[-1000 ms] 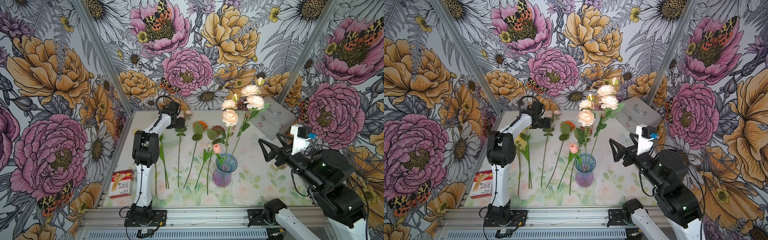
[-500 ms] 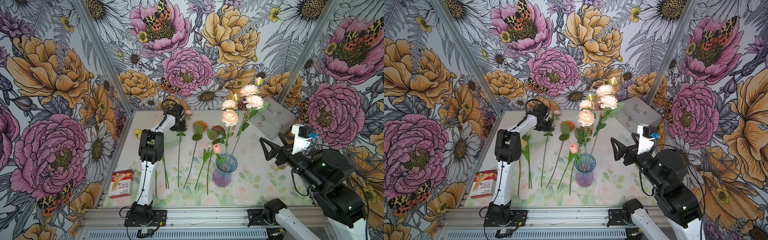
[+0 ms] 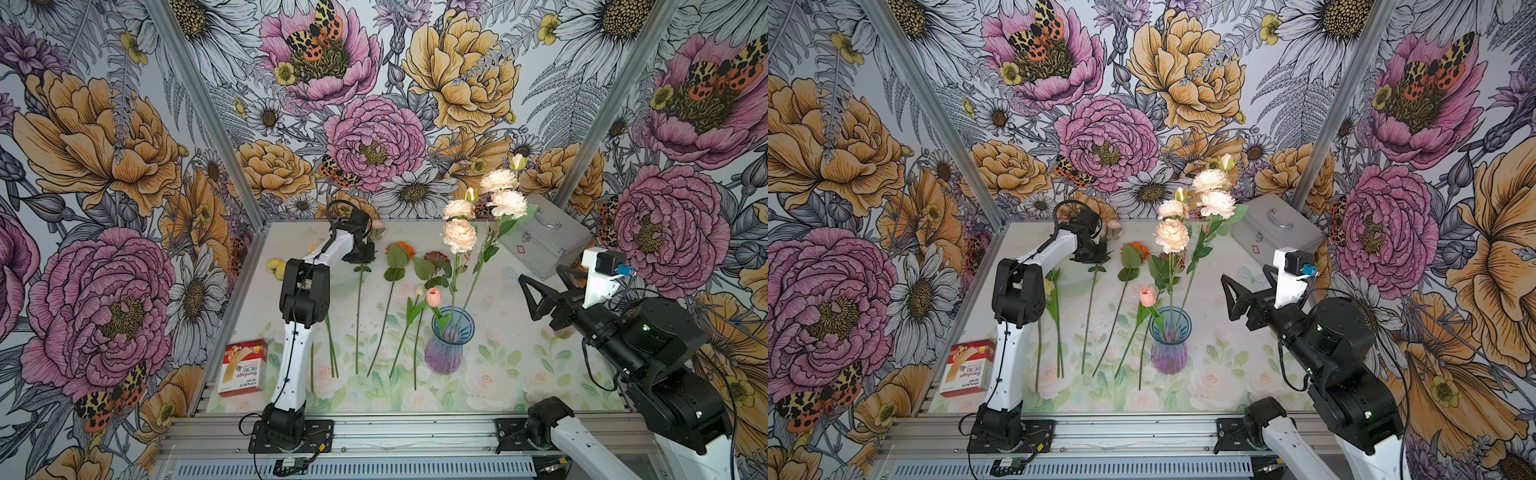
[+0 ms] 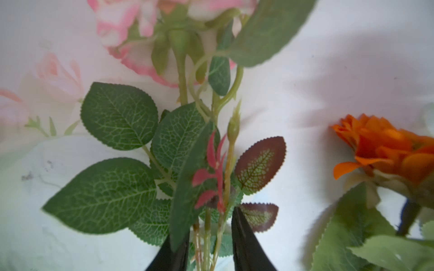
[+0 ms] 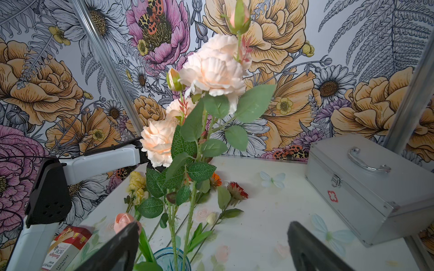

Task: Place the pink flowers into the vase
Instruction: Pick up the flower at the center of the board.

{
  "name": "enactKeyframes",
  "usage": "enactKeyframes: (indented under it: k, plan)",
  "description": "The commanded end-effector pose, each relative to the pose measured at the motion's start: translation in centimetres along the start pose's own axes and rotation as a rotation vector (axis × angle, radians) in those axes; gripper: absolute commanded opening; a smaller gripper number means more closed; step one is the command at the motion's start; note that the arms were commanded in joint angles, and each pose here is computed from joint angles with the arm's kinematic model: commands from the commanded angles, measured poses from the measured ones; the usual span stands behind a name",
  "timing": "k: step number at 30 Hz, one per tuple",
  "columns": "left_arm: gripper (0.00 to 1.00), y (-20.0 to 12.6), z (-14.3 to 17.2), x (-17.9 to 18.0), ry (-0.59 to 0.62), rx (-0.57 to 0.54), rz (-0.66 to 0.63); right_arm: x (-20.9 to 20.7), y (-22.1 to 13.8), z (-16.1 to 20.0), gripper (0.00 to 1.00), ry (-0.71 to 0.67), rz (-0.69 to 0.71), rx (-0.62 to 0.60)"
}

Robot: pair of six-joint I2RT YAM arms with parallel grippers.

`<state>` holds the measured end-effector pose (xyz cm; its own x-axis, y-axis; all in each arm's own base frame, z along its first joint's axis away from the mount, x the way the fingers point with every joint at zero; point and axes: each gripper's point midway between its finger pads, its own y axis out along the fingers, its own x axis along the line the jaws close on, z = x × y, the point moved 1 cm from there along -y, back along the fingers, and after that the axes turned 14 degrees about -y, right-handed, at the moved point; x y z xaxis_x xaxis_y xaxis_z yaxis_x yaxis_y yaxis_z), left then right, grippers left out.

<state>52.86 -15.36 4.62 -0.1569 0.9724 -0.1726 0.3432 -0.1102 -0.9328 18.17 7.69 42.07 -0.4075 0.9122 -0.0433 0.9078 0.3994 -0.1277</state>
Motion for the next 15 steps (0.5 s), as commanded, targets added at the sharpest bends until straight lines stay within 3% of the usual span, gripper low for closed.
enactKeyframes:
  k: [1,9,15]
  plan:
    - [0.32,1.5,1.1,0.0,0.002,0.036,-0.013,-0.2,-1.1,-0.8,1.0,-0.001,0.017,-0.035]
    - [0.4,2.3,1.7,0.5,0.013,0.044,-0.057,-0.2,-1.8,-1.0,1.0,0.014,0.019,-0.054]
    - [0.35,2.6,2.1,0.8,0.012,0.057,-0.069,-0.2,-1.9,-1.1,1.0,0.016,0.021,-0.057]
